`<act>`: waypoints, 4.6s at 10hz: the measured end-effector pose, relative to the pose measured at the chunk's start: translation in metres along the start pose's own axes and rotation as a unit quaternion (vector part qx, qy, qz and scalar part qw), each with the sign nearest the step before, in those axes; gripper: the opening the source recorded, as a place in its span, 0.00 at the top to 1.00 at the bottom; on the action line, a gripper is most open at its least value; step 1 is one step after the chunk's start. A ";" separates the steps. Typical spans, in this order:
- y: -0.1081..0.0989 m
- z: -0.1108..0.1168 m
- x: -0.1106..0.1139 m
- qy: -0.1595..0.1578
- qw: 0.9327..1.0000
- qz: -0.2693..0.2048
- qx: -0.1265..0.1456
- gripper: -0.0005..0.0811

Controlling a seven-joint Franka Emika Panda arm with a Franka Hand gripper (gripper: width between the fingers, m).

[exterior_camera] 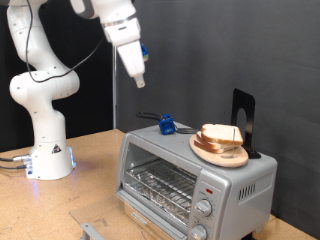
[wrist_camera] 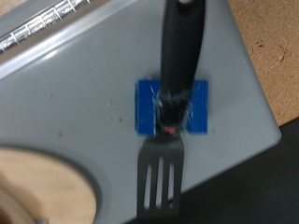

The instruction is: Make a piece of toast with the oven

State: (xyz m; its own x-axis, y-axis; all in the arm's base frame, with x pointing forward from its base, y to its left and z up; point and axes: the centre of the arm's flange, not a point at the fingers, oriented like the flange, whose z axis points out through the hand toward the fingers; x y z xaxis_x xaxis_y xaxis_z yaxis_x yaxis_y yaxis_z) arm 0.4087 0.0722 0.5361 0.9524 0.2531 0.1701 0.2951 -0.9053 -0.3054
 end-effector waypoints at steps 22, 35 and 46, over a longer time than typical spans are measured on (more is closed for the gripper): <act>-0.024 0.118 -0.019 0.051 0.998 0.023 -0.019 0.00; -0.038 0.169 -0.013 0.033 0.999 0.005 -0.023 0.00; -0.039 0.175 -0.013 0.035 0.999 0.021 -0.008 0.43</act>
State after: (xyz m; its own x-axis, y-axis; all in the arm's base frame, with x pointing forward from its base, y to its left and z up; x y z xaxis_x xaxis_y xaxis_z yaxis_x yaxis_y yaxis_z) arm 0.3982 0.1639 0.3820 0.9562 0.1906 0.2220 0.2528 -0.9203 -0.2987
